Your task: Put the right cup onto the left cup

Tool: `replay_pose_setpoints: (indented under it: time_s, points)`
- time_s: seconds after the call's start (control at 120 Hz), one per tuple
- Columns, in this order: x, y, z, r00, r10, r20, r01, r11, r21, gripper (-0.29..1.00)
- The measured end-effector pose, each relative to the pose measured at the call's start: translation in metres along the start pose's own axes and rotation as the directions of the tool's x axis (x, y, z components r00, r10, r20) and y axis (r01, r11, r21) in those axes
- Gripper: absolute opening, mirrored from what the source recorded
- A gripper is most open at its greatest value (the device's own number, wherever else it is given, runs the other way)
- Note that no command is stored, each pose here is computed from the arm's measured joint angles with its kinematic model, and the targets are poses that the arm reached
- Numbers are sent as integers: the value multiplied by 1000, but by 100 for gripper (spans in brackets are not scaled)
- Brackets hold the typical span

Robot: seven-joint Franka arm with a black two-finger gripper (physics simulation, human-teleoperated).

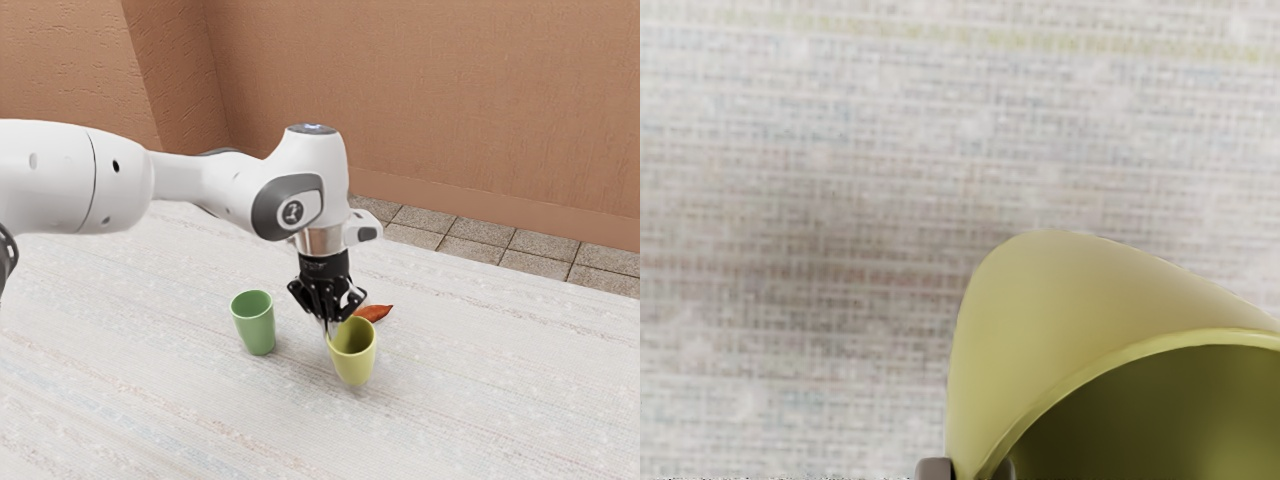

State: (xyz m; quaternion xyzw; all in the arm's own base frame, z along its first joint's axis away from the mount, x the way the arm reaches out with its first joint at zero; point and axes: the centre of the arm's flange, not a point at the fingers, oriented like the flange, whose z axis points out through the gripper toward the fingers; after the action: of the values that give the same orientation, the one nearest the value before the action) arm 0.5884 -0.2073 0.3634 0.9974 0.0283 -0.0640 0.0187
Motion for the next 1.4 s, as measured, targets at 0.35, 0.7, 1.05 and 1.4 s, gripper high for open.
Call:
replay_pose_setpoints:
  time_s: [0.35,0.7,1.05,1.4]
  points:
    - [-7,-26,-55,997,-56,-49,55,998,-11,-8]
    - [-5,-60,-91,991,-116,-62,115,993,-11,-8]
    - [-12,-97,-123,983,-171,-69,170,985,-11,-8]
    - [-13,-133,-131,972,-228,-50,228,974,0,-8]
